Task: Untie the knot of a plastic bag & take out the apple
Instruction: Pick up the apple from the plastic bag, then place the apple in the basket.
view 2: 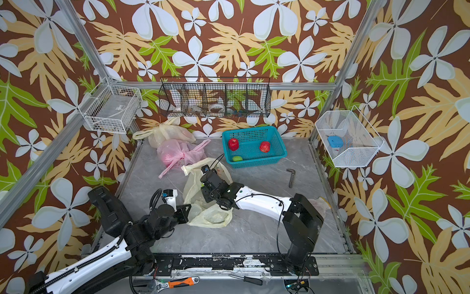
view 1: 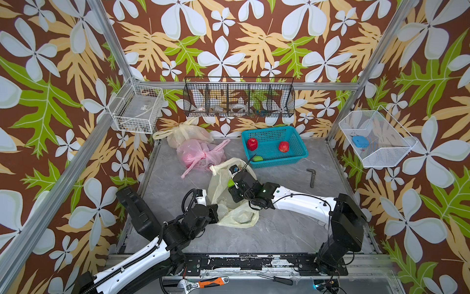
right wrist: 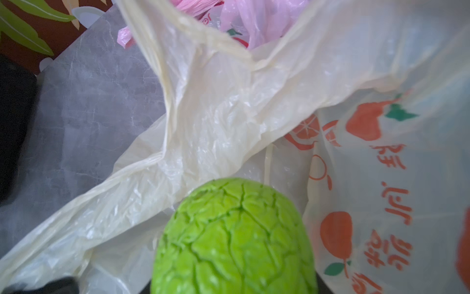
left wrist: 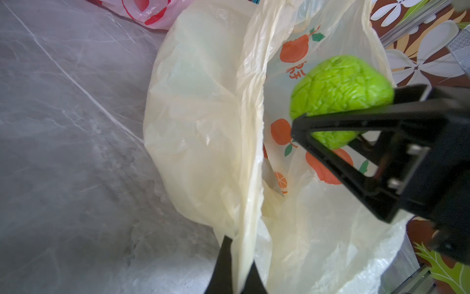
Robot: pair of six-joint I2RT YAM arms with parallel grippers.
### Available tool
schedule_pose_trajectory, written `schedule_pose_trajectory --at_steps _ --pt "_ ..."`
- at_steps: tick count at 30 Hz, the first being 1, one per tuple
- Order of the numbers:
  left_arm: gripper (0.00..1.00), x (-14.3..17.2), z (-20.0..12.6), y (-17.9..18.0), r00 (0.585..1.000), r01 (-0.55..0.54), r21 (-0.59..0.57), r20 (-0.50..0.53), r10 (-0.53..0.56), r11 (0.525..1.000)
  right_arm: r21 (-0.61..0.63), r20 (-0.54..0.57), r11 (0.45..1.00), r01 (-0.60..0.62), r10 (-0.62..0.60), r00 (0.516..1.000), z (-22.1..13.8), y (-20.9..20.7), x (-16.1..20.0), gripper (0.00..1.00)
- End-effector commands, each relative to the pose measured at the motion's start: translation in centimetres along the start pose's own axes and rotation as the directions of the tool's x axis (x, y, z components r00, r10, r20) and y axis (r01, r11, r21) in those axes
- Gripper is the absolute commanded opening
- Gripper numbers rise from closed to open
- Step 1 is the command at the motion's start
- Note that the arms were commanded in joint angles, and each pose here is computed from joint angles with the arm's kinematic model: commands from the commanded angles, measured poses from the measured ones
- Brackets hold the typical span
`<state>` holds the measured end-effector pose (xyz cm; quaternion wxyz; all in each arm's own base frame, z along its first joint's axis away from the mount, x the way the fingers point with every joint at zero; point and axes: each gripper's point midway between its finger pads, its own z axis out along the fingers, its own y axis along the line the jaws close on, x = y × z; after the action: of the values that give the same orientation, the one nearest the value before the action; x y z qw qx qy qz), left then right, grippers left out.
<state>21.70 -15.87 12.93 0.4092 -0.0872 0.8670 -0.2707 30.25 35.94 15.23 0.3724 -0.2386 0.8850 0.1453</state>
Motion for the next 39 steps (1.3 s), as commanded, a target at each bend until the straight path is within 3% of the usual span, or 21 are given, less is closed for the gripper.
schedule_pose_trajectory --at_steps 1,10,15,21,28,39 --pt "0.0 -0.2 0.1 -0.5 1.0 -0.009 0.011 0.002 0.009 1.0 0.029 0.023 1.0 -0.008 0.007 1.0 -1.3 -0.7 -0.1 0.45" --pt "0.0 -1.3 1.5 -1.1 0.998 -0.056 -0.035 0.019 0.057 0.998 0.04 0.167 0.999 0.016 -0.022 0.986 -6.5 -1.5 -3.4 0.45" --pt "0.0 -2.8 1.4 -1.5 0.996 -0.034 -0.049 0.08 0.038 0.998 0.165 0.261 0.986 0.014 -0.057 0.964 -9.0 -4.7 -6.0 0.45" --pt "0.0 -5.4 0.3 -1.0 0.979 -0.046 -0.105 0.195 0.066 0.993 0.228 0.32 0.97 -0.082 0.005 0.947 -10.5 -10.1 -6.9 0.45" --pt "0.0 -7.0 -0.6 -1.1 0.958 -0.046 -0.105 0.276 0.073 0.993 0.227 0.345 0.956 -0.186 0.099 0.933 -9.3 -14.9 -7.6 0.46" --pt "0.0 -6.4 -0.3 -1.2 0.966 -0.058 -0.093 0.247 0.08 0.994 0.254 0.316 0.93 -0.267 0.181 0.931 -4.1 -20.4 -7.5 0.47"
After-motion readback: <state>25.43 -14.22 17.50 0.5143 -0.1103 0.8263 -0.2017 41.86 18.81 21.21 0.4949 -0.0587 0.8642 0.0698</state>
